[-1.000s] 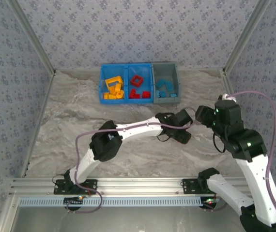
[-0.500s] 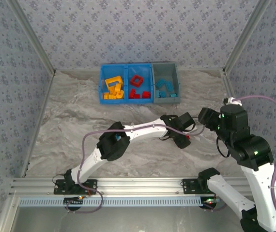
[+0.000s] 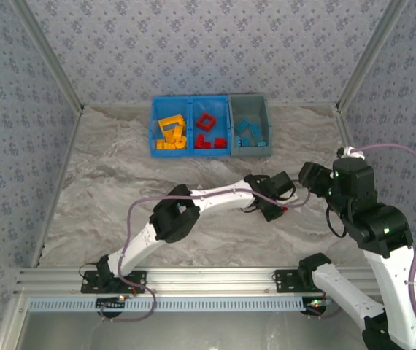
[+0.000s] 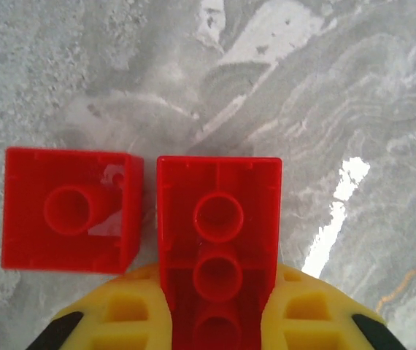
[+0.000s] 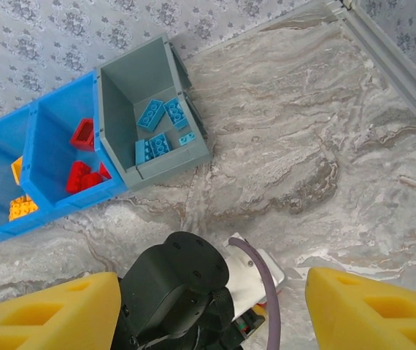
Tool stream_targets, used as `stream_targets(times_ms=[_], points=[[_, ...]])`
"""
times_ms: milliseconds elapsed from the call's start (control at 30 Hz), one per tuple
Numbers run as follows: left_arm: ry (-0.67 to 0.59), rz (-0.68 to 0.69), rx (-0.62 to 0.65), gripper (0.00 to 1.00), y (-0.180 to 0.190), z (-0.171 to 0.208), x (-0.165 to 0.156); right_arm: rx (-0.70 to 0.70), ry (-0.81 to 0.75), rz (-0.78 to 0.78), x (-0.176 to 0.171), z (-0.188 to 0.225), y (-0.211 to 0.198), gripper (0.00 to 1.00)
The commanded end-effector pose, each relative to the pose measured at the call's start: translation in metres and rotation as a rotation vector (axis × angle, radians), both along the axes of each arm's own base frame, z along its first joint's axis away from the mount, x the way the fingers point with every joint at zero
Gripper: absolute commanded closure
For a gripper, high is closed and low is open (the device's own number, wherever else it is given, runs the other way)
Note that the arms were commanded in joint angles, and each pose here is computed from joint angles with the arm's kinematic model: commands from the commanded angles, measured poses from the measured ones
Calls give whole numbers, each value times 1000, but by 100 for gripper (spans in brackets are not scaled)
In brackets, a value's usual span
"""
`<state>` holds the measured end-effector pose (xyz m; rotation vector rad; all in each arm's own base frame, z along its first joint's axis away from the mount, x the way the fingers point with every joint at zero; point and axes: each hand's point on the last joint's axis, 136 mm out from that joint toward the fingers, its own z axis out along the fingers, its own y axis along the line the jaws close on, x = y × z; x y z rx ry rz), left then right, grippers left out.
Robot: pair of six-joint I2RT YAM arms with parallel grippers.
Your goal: Sort the legos into containers by color
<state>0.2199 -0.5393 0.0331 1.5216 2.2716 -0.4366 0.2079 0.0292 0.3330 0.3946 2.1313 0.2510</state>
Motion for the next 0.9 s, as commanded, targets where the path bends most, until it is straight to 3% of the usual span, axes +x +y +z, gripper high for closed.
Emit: stream_targets(times_ms=[0, 167, 333, 467, 600, 867], points=[[5, 17, -62, 82, 12, 40, -14, 35, -27, 68, 3, 11, 13, 29], [14, 171, -154, 82, 58, 81, -12, 123, -122, 362, 7, 27, 66, 30], [39, 409, -198, 81, 123, 105, 19, 177, -107, 557, 6, 22, 102, 28], [-5, 588, -177, 80, 173, 118, 67, 173, -36, 603, 18, -5, 124, 29], [-44, 756, -167, 80, 208, 128, 128, 83, -22, 656, 28, -24, 156, 29], [-113, 944, -137, 81, 225, 123, 236, -91, -112, 632, 52, -48, 205, 30]])
